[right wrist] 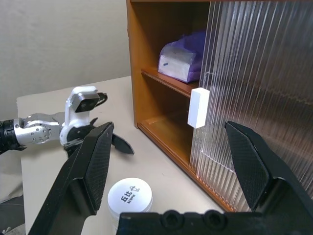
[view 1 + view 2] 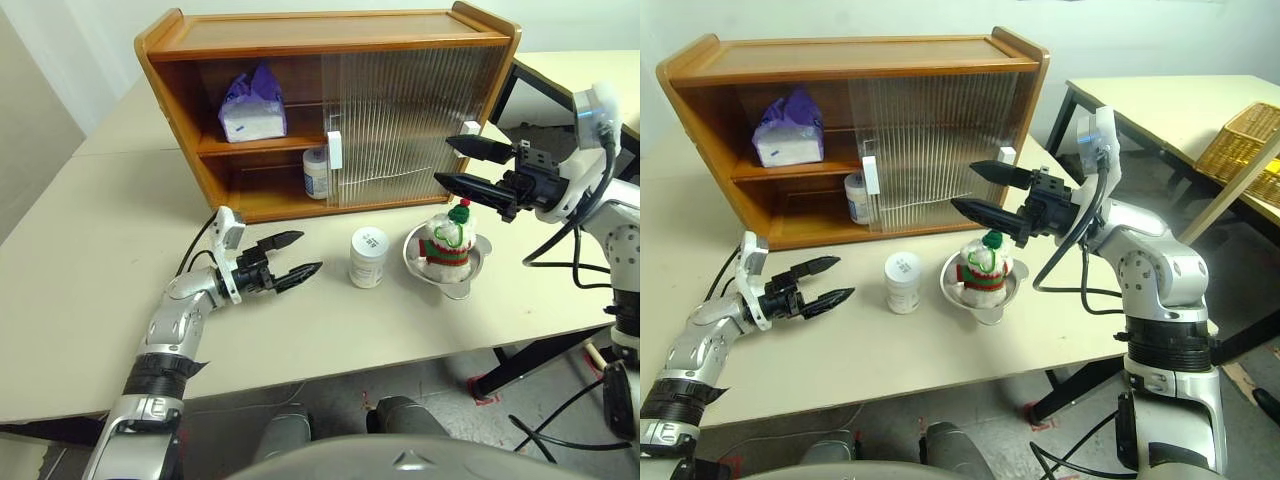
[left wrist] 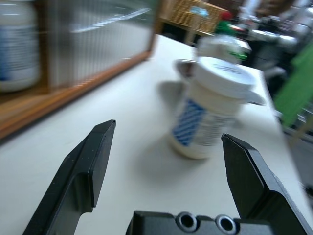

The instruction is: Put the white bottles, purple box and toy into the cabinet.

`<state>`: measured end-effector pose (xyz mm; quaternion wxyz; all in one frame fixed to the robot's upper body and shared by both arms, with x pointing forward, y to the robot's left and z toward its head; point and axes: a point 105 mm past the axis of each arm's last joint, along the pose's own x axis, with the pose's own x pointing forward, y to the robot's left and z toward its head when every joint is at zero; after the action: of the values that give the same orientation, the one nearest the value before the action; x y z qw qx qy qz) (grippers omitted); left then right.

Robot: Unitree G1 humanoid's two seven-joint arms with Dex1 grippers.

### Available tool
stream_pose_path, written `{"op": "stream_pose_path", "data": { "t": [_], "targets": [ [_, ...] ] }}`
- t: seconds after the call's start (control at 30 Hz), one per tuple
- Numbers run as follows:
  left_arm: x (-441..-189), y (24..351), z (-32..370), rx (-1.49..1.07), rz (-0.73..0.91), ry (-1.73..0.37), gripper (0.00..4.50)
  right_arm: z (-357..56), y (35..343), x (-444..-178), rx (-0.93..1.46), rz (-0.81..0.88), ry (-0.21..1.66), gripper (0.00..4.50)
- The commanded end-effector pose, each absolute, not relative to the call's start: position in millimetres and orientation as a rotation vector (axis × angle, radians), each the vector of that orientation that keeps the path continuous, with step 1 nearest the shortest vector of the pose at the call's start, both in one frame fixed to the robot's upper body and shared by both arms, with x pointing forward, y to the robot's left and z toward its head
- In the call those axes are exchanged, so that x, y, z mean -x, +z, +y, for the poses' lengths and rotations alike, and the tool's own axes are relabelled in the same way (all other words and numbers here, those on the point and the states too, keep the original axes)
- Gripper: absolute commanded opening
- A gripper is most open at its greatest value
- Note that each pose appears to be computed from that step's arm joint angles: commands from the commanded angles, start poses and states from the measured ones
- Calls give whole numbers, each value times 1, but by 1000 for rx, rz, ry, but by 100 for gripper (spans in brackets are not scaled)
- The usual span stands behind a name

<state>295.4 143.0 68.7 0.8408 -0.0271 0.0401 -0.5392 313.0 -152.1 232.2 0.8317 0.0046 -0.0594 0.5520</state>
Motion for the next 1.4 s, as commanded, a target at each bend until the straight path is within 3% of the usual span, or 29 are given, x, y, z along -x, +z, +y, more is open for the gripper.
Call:
{"op": "stream_pose_path", "data": {
  "t": [0.03, 0.67, 1.4],
  "targets": [
    [-287, 68, 132, 29, 98, -1242, 448, -150, 234, -313, 9, -125, 1176, 450],
    [-305, 58, 93, -79, 67, -1317, 448, -154, 237, -309, 16, -123, 1151, 450],
    [-314, 44, 81, -94, 93, -1323, 448, -157, 237, -308, 21, -126, 1131, 450]
  ]
}}
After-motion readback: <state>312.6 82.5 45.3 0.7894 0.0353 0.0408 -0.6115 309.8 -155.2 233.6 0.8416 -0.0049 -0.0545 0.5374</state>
